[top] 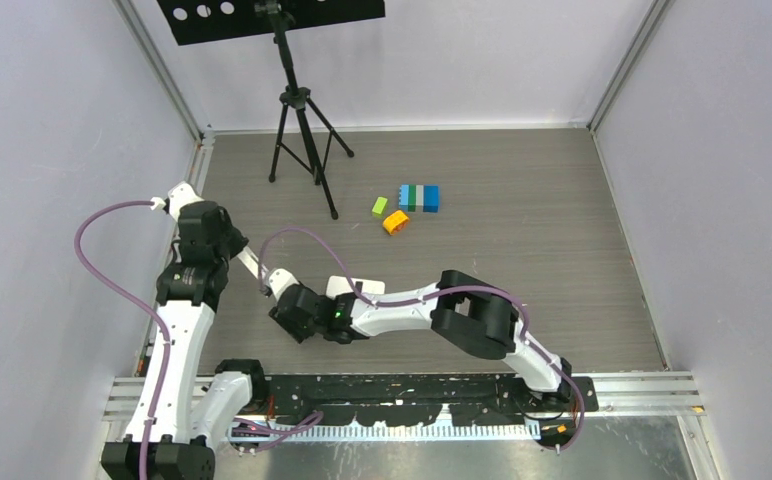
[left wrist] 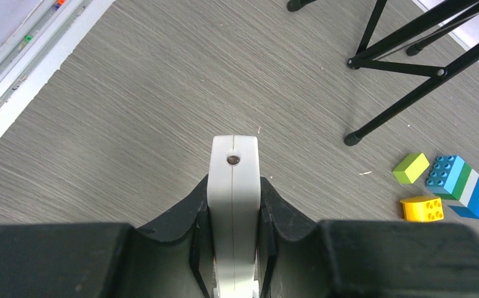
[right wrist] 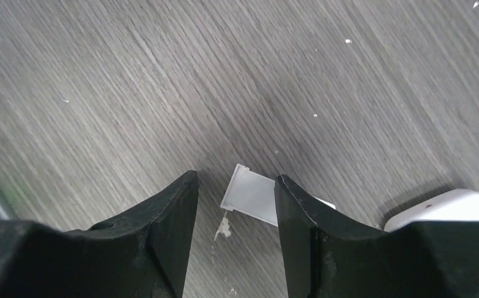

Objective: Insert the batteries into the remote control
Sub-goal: Move the battery cover to the center of the board.

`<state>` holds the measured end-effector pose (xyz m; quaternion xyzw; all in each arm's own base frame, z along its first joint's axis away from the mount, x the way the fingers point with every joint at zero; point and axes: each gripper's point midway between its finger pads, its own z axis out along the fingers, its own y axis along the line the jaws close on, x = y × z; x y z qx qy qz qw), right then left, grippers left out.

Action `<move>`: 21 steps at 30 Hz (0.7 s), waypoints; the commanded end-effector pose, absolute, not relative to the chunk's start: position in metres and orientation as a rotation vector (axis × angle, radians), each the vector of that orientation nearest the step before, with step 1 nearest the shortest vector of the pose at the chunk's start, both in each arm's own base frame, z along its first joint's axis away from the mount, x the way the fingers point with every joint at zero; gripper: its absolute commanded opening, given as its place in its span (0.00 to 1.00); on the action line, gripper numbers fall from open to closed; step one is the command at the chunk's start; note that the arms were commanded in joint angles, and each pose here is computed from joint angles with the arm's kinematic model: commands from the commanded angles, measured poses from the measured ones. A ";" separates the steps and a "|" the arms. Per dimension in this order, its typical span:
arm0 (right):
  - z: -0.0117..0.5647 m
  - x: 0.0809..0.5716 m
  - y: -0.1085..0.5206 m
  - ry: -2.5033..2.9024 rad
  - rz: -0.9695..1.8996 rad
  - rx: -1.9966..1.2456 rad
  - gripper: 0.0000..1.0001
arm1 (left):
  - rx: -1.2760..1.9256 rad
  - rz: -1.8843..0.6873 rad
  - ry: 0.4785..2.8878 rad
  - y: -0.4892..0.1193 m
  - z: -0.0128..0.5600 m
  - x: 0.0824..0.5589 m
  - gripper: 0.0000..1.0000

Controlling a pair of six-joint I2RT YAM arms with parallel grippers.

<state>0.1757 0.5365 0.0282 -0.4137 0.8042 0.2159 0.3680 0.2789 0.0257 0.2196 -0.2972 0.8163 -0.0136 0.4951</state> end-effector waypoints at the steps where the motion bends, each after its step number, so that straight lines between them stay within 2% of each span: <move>1: 0.029 0.194 0.538 1.968 0.392 -1.108 0.54 | -0.710 -0.060 1.928 0.025 0.235 0.285 0.00; 3: 0.022 0.193 0.532 1.983 0.367 -1.125 0.49 | -0.706 -0.069 1.928 0.024 0.235 0.285 0.00; 10: 0.006 0.181 0.500 2.072 0.289 -1.206 0.15 | -0.683 -0.111 1.928 0.017 0.237 0.287 0.00; 13: 0.003 0.172 0.480 2.121 0.271 -1.217 0.12 | -0.674 -0.139 1.929 0.013 0.239 0.288 0.00; 21: -0.001 0.157 0.413 2.261 0.190 -1.125 0.12 | -0.616 -0.303 1.959 -0.014 0.235 0.295 0.00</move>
